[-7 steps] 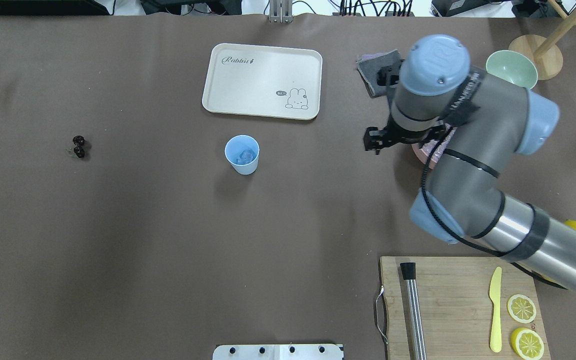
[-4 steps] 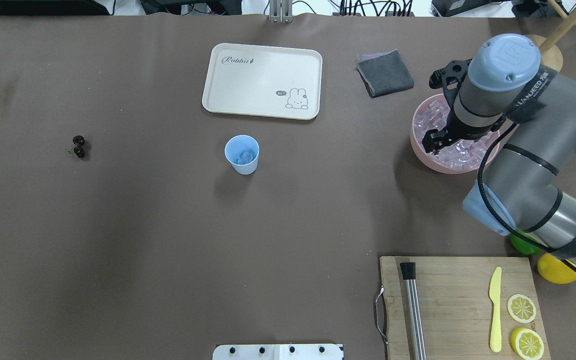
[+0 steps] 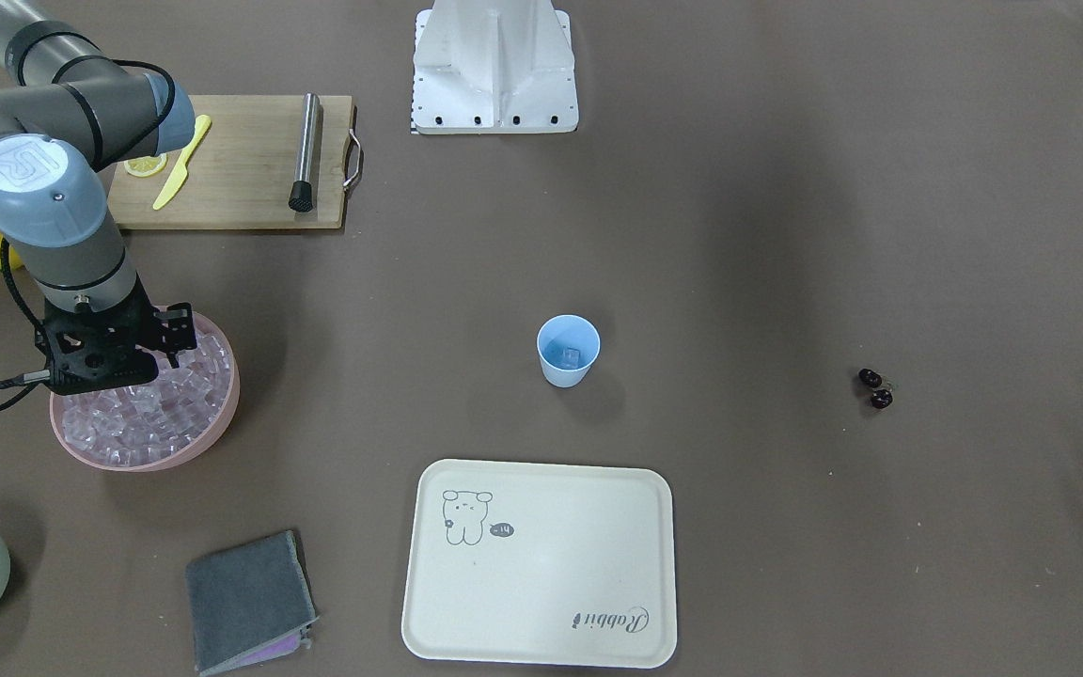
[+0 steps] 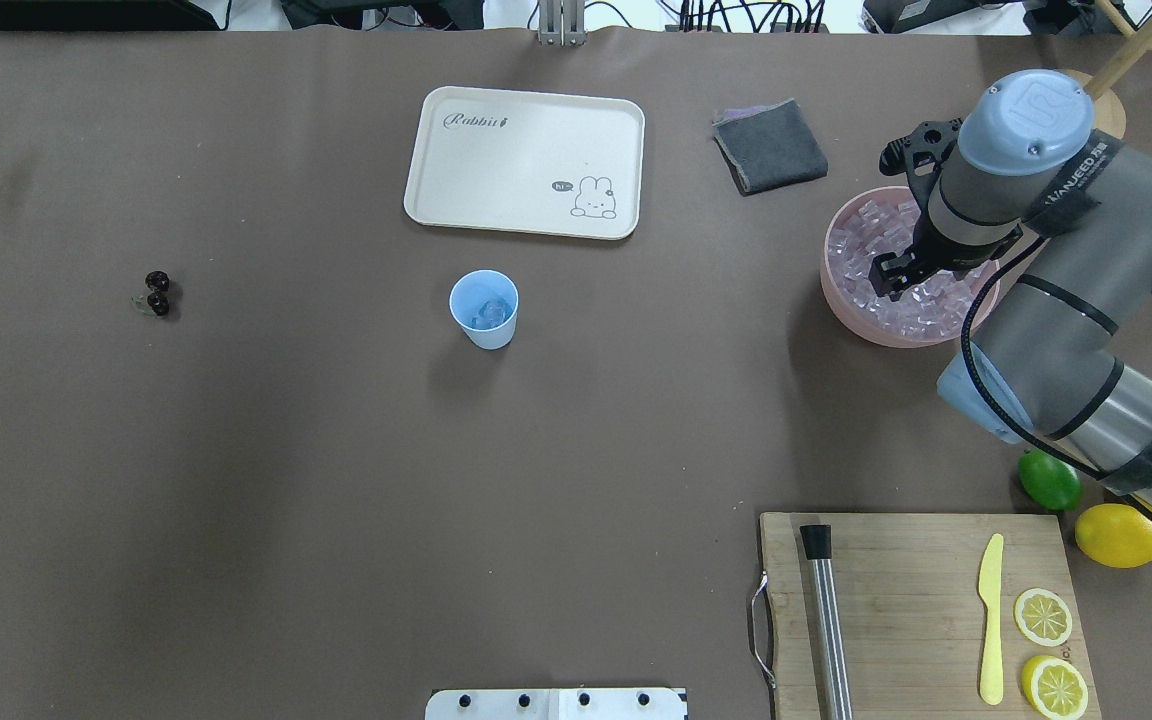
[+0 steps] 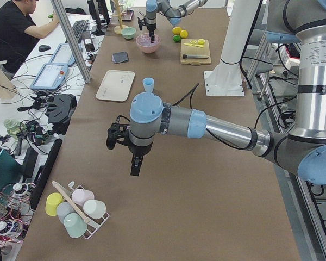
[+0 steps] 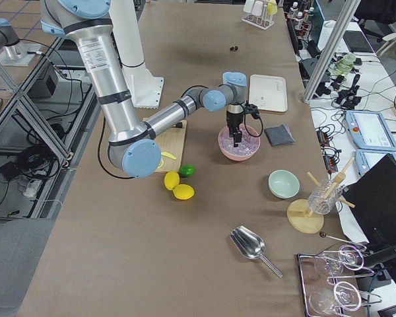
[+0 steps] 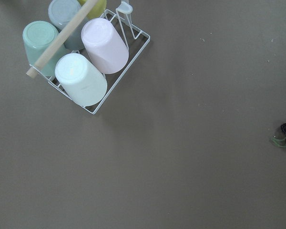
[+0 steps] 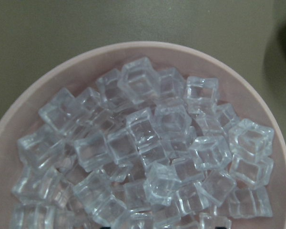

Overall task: Put ice and cherries in cup
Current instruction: 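Grasp a third ice cube with the right gripper and lift it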

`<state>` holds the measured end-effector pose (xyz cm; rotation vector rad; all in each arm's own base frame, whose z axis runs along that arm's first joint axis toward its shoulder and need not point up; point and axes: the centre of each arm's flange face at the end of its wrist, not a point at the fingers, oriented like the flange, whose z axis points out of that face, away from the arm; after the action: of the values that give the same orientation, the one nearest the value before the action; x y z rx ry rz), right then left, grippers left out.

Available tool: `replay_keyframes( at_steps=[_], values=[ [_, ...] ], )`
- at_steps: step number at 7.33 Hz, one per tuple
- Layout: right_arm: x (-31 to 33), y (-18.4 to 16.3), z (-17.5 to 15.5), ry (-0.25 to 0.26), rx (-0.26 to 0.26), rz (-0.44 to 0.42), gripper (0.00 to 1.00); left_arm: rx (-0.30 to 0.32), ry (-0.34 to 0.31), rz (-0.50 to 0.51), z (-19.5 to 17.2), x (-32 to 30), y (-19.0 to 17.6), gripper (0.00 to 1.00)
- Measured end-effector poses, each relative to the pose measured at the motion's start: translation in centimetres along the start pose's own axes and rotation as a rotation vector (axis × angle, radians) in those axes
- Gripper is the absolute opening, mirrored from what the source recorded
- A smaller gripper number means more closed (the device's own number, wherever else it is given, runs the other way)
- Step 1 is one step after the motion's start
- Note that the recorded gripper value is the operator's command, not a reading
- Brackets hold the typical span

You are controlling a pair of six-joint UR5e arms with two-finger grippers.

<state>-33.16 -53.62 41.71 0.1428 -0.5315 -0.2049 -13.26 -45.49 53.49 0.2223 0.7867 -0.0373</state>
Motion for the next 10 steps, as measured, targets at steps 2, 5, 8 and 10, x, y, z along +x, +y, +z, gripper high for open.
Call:
replay_keyframes(
  at_steps=[2,5,8,10],
  values=[
    [0.3,-0.5,1.0,0.002,-0.003,0.015,0.70,0.001,-0.001,0.001,0.0,0.0,0.0,0.98],
    [-0.3,-1.2,1.5,-0.001,-0.001,0.049,0.63,0.000,-0.001,0.000,0.1,-0.1,0.1,0.98],
    [-0.8,-1.6,1.7,-0.001,-0.004,0.059,0.60,0.003,0.001,0.003,0.0,0.1,0.0,0.98],
    [-0.7,-1.7,2.3,0.005,-0.013,0.065,0.49,0.005,0.002,0.005,-0.1,0.2,0.1,0.98]
  ],
)
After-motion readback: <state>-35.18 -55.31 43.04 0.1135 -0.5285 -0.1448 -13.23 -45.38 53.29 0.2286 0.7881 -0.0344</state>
